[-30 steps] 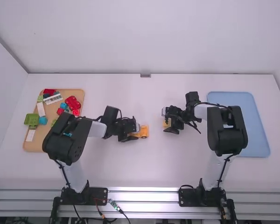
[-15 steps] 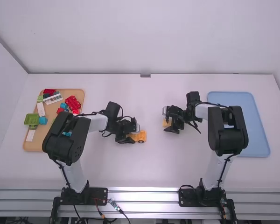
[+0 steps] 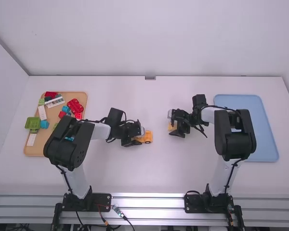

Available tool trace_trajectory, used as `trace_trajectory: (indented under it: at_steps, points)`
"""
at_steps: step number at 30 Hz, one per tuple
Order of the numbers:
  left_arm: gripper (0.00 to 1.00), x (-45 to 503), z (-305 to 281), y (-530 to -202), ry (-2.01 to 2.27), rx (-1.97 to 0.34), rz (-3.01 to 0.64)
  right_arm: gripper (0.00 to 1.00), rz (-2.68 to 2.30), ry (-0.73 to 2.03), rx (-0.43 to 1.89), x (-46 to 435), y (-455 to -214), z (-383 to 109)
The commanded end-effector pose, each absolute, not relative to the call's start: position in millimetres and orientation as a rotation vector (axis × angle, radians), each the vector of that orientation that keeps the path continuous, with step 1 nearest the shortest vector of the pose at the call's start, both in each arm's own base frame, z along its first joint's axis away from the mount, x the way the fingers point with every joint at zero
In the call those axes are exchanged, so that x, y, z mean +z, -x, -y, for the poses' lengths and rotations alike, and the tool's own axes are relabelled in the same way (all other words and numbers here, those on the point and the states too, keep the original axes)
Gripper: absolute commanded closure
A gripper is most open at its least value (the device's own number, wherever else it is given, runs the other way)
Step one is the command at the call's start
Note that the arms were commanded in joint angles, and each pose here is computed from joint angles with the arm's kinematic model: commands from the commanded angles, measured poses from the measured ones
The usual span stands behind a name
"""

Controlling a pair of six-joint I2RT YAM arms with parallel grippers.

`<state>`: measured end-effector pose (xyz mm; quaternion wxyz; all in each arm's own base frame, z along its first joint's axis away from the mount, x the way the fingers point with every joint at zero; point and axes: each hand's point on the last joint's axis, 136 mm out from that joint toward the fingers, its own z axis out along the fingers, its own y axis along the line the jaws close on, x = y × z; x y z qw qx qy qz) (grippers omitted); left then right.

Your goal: Assemble lego blocks to make yellow taxi

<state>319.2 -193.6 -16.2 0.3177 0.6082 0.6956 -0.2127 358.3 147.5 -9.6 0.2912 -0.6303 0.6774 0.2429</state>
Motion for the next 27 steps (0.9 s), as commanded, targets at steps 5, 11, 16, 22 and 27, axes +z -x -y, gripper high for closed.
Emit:
trace_trajectory:
  at_steps: [5,11,16,22,27]
  points:
    - [0.98,-31.4,182.8,-308.0,-1.637,-0.544,-1.959,0.14,-1.814,1.675,0.642,-9.5,-363.8,-146.7]
    - [0.98,-26.9,181.1,-307.8,-1.682,-0.554,-1.98,0.14,-1.825,1.668,0.641,-10.0,-364.2,-146.3]
    - [0.98,-28.4,181.4,-308.7,-1.677,-0.543,-1.964,0.14,-1.823,1.669,0.64,-9.8,-364.5,-146.4]
    - [0.98,-33.5,180.9,-307.0,-1.67,-0.522,-1.939,0.16,-1.828,1.669,0.643,-10.3,-363.4,-146.2]
    - [0.98,-34.0,180.5,-305.6,-1.665,-0.529,-1.951,0.14,-1.836,1.697,0.616,-13.6,-363.3,-147.5]
